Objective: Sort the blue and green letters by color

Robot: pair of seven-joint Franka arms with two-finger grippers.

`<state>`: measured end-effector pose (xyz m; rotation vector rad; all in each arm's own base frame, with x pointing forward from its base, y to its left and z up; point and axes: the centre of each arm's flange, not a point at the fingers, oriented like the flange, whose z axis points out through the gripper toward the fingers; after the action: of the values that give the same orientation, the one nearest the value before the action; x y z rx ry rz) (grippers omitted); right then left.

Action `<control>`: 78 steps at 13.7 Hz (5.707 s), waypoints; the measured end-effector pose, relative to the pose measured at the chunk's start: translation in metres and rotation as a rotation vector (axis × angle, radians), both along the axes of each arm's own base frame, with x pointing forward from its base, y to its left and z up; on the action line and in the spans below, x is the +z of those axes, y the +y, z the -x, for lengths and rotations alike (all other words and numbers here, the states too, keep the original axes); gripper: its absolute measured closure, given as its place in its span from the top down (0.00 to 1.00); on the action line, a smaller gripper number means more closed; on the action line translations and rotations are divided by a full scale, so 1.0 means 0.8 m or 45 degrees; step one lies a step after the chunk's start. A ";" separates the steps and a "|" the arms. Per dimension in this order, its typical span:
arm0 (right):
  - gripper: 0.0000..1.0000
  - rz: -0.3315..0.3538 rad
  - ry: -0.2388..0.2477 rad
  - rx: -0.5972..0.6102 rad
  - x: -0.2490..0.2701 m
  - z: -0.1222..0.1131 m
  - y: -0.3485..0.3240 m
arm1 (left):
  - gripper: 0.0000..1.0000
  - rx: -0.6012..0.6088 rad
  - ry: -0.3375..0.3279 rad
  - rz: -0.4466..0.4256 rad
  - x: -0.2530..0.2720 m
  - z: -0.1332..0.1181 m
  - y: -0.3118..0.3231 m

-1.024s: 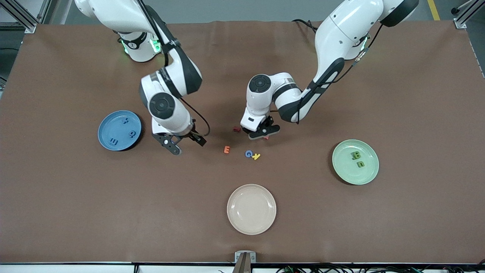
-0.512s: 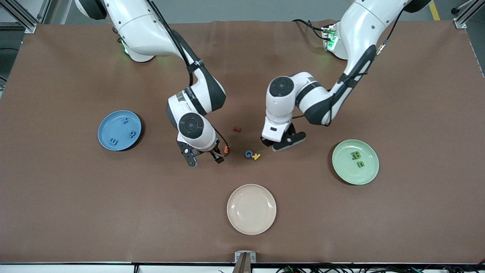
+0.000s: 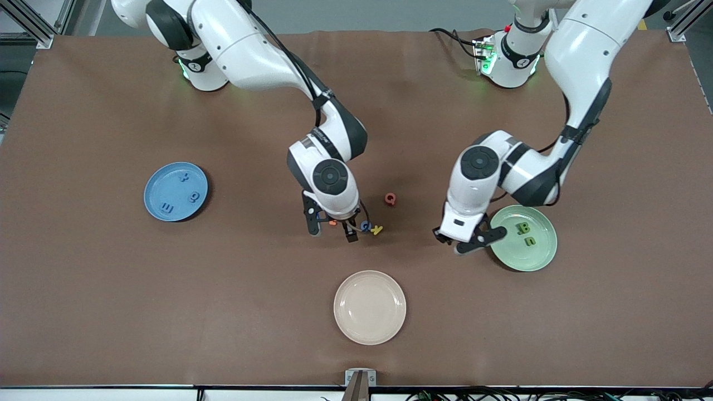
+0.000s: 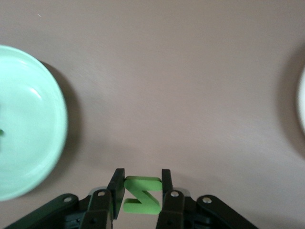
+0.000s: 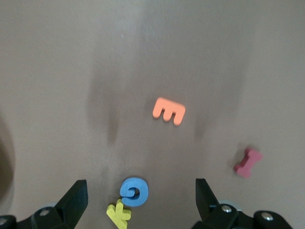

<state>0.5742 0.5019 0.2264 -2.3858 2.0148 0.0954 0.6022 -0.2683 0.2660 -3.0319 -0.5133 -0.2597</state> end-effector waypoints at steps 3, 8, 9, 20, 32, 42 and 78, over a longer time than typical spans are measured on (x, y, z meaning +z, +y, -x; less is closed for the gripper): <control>0.98 0.012 -0.017 -0.050 -0.023 0.002 0.014 | 0.35 -0.036 0.058 0.006 -0.008 -0.013 0.076; 0.81 0.003 -0.037 -0.069 -0.031 0.003 0.023 | 0.35 -0.139 0.136 -0.027 -0.015 -0.011 0.207; 0.70 0.000 -0.042 -0.080 -0.033 0.004 0.026 | 0.35 -0.143 0.155 -0.033 -0.020 -0.006 0.219; 0.40 -0.008 -0.085 -0.067 -0.055 0.014 0.050 | 0.35 -0.151 0.257 -0.033 -0.059 0.026 0.268; 0.35 0.113 -0.055 0.051 -0.055 0.013 0.038 | 0.35 -0.188 0.218 0.005 -0.078 0.022 0.267; 0.35 0.374 0.408 0.903 0.049 0.005 -0.065 | 0.70 -0.101 0.208 0.022 -0.080 0.018 0.268; 1.00 -0.148 0.270 1.687 0.142 0.061 -0.696 | 1.00 -0.435 0.158 -0.099 0.258 -0.067 0.165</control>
<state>0.5251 -0.0545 0.3400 -3.1765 0.1112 0.4458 0.6560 -0.1366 0.4723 -3.0169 0.0256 -0.1003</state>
